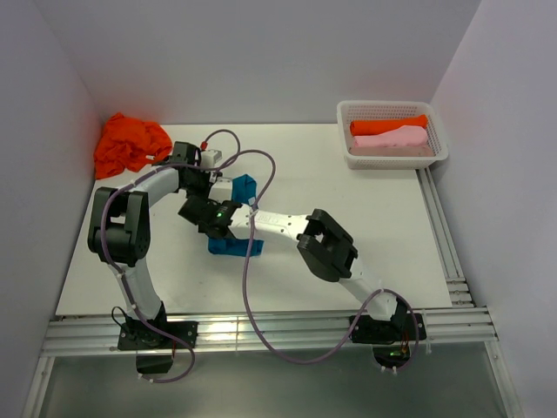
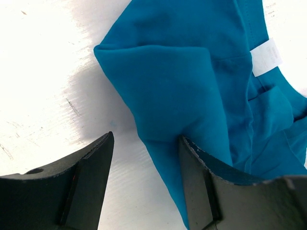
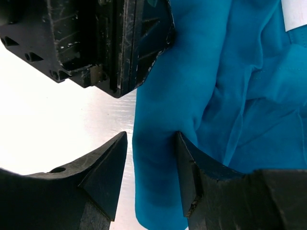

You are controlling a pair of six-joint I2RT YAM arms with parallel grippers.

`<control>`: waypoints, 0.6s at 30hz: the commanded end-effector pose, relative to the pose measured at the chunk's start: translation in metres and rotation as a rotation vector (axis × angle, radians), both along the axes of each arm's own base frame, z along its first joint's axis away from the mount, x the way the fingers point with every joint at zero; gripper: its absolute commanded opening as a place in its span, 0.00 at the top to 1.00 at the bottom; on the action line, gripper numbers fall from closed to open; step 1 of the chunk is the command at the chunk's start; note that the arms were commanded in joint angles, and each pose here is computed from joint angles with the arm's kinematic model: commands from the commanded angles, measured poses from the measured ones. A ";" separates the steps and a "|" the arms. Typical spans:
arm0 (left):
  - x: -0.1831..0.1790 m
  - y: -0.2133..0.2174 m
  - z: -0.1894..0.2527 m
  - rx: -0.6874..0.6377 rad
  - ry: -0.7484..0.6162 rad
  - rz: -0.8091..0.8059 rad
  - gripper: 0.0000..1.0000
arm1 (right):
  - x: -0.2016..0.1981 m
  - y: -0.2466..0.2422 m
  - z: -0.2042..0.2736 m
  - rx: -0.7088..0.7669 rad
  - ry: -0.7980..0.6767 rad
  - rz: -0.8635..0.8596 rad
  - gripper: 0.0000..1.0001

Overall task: Roll the t-shirts
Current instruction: Roll the tshirt

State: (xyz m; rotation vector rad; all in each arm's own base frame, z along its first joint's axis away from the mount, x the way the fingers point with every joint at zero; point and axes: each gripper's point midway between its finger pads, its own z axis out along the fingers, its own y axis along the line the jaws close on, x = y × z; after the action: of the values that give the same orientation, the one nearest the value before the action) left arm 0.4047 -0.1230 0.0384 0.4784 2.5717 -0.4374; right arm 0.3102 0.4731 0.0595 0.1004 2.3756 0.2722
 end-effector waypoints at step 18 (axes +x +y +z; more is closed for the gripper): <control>0.019 -0.021 0.036 -0.117 0.066 -0.063 0.29 | -0.020 -0.027 -0.057 -0.194 0.148 -0.020 0.48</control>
State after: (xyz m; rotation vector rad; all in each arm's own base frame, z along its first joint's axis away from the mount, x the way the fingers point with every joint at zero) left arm 0.4169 -0.1381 0.0579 0.5052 2.6052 -0.5509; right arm 0.3058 0.4617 0.0395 0.0881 2.4372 0.1327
